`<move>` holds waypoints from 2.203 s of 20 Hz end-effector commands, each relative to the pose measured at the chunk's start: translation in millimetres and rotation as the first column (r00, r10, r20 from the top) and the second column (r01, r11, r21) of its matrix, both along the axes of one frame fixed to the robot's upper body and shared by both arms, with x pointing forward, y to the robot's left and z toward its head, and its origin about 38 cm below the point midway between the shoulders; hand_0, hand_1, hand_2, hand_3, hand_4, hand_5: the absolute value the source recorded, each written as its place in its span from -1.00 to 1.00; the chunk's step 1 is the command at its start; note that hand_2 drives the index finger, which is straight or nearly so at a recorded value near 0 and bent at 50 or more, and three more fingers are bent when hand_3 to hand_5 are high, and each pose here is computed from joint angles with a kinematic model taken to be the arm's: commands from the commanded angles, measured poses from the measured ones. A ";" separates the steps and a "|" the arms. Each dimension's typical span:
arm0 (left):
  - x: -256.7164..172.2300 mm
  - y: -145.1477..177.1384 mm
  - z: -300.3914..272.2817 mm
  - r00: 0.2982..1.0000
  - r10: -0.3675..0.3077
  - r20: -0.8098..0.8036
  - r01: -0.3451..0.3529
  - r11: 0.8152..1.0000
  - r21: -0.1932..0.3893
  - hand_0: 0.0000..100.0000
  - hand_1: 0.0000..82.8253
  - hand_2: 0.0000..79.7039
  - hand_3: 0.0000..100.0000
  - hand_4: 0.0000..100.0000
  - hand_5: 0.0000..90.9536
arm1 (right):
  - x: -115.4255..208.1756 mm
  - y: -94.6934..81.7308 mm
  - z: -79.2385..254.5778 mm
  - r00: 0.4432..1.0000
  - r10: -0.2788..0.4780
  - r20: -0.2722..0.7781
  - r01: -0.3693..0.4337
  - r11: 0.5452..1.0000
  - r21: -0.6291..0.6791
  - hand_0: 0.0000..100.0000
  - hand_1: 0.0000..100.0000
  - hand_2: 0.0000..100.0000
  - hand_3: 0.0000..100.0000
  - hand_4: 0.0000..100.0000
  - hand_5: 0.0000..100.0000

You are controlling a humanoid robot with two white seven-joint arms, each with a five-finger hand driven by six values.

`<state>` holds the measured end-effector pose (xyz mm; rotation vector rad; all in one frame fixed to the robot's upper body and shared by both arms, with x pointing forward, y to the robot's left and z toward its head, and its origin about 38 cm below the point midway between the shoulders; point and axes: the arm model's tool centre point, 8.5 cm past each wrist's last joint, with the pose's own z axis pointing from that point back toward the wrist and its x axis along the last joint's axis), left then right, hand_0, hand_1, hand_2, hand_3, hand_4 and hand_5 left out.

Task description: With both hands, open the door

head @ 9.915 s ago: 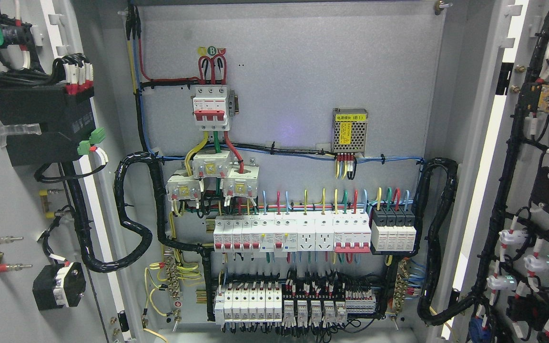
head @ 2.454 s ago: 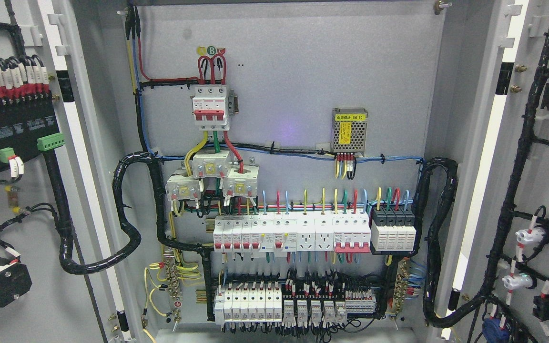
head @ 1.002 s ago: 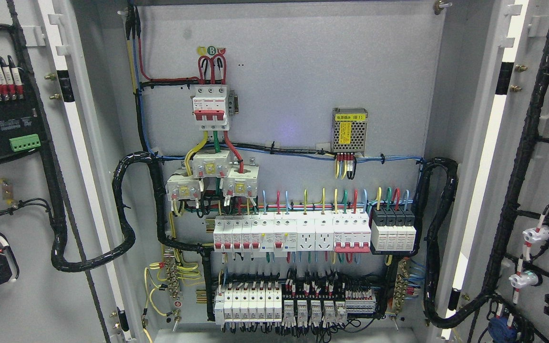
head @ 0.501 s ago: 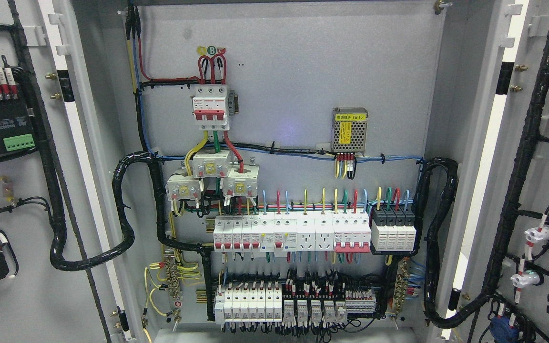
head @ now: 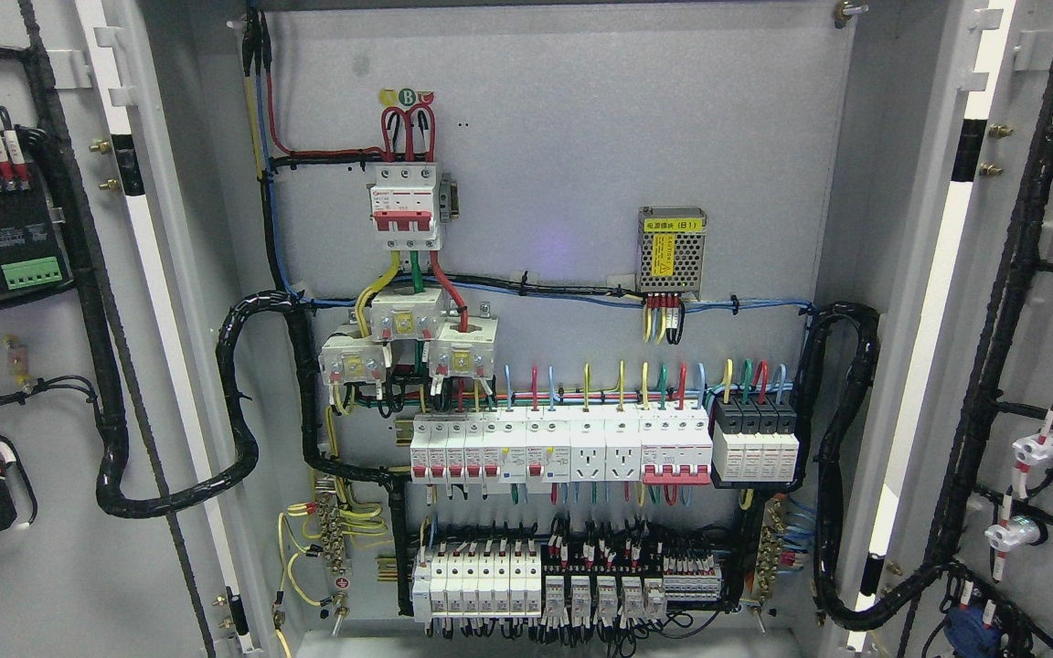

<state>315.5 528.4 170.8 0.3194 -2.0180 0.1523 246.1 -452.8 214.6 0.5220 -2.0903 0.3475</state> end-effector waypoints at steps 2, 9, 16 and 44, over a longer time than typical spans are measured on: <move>-2.7 2.9 -10.3 1.000 0.007 -0.030 -0.007 1.000 -0.008 -1.00 -1.00 -1.00 -1.00 -0.91 -1.00 | 0.0 -17.2 -7.5 0.998 -0.049 -0.024 0.049 0.999 -0.001 -1.00 -1.00 -1.00 -1.00 -1.00 -1.00; -3.4 -0.6 -9.5 1.000 -0.004 -0.022 0.004 1.000 -0.009 -1.00 -1.00 -1.00 -1.00 -0.91 -1.00 | 3.4 -28.9 -10.8 0.996 -0.085 -0.030 0.085 0.996 0.005 -1.00 -1.00 -1.00 -1.00 -1.00 -1.00; 1.4 -15.1 -6.0 0.999 -0.048 -0.008 0.048 0.999 0.003 -1.00 -1.00 -1.00 -1.00 -0.91 -1.00 | 4.7 -31.7 -8.6 0.995 -0.093 -0.019 0.094 0.996 0.009 -1.00 -1.00 -1.00 -1.00 -1.00 -1.00; -11.3 -99.6 0.5 0.950 -0.304 0.073 0.298 0.951 0.079 -1.00 -1.00 -1.00 -1.00 -0.91 -1.00 | 7.5 47.4 6.7 0.990 0.138 0.041 -0.138 0.990 0.003 -1.00 -1.00 -1.00 -1.00 -1.00 -1.00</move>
